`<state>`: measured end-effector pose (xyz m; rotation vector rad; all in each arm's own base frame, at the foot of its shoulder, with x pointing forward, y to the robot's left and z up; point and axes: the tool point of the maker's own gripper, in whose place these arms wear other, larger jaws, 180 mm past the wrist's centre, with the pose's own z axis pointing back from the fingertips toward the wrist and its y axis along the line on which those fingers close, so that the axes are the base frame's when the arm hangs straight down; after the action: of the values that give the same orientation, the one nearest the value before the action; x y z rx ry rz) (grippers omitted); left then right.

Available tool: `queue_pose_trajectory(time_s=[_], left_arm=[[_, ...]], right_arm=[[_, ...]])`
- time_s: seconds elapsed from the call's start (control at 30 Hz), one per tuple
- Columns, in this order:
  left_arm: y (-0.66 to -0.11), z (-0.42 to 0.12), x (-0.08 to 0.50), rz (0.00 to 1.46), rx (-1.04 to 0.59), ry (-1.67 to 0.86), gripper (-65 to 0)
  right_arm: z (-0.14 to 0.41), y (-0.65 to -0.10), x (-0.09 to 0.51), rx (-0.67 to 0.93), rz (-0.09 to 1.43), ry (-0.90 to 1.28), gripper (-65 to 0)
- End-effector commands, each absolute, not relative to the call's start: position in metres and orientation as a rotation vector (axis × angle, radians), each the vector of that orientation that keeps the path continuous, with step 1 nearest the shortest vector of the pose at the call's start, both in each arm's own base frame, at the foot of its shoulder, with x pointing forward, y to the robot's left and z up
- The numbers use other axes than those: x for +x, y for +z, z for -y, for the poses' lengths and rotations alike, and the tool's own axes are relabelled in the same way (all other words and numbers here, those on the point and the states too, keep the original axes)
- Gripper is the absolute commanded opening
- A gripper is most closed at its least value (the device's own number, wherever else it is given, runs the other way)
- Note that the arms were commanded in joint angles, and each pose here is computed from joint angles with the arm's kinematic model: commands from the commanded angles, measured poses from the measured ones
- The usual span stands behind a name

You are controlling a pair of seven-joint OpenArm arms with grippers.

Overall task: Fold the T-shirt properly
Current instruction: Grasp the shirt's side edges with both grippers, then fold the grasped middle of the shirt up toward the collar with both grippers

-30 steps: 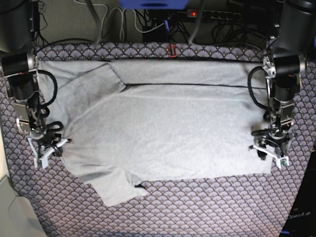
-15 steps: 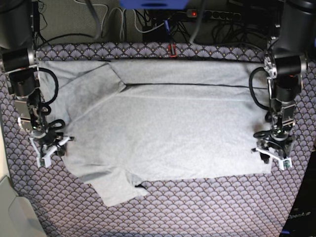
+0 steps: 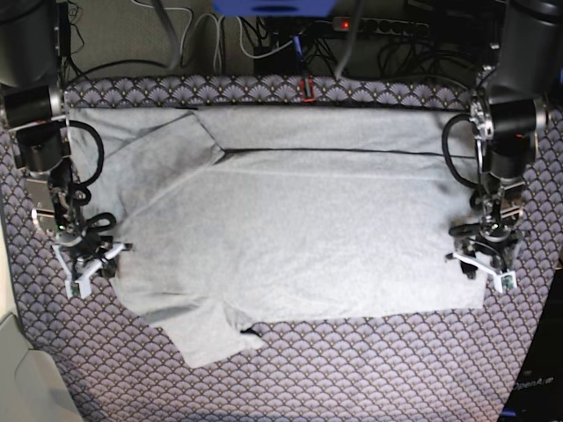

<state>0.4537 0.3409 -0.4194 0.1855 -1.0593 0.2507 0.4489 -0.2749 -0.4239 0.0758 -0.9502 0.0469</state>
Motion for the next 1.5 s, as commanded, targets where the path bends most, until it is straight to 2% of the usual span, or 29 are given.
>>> queue_pose_trajectory(time_s=[0.0, 0.27, 0.33, 0.4, 0.53, 0.63, 0.9, 1.0, 1.13, 1.47], left_arm=[[-0.401, -0.350, 0.464, 1.109, 0.199, 0.263, -29.6], [-0.406, -0.353, 0.460, 1.104, 0.162, 0.356, -29.9], [-0.407, -0.352, 0.460, 1.103, 0.162, 0.350, -32.8], [-0.407, -0.351, 0.460, 1.103, 0.161, 0.350, -41.2], [-0.406, -0.351, 0.461, 1.106, 0.159, 0.348, -64.3], [-0.403, -0.351, 0.463, 1.114, 0.159, 0.346, -62.9], [-0.393, -0.365, 0.463, 1.130, 0.182, 0.342, -64.4], [-0.392, -0.366, 0.462, 1.096, 0.171, 0.337, -64.4], [-0.373, -0.357, 0.464, 1.122, 0.168, 0.274, -64.4], [-0.364, -0.349, 0.450, 1.132, 0.168, 0.229, -64.5]], right_arm=[[0.278, -0.414, 0.456, 0.069, 0.962, 0.056, -65.0], [0.278, -0.413, 0.457, 0.070, 0.967, 0.058, -65.0], [0.278, -0.413, 0.457, 0.070, 0.967, 0.058, -65.0], [0.278, -0.413, 0.457, 0.070, 0.967, 0.058, -65.0], [0.278, -0.413, 0.457, 0.070, 0.967, 0.058, -65.0], [0.278, -0.412, 0.457, 0.069, 0.968, 0.058, -65.0], [0.288, -0.409, 0.456, 0.057, 0.972, 0.057, -65.0], [0.284, -0.408, 0.450, 0.063, 0.985, 0.084, -65.0], [0.286, -0.391, 0.438, 0.074, 1.052, 0.086, -65.0], [0.286, -0.353, 0.416, 0.075, 1.102, 0.092, -65.0]])
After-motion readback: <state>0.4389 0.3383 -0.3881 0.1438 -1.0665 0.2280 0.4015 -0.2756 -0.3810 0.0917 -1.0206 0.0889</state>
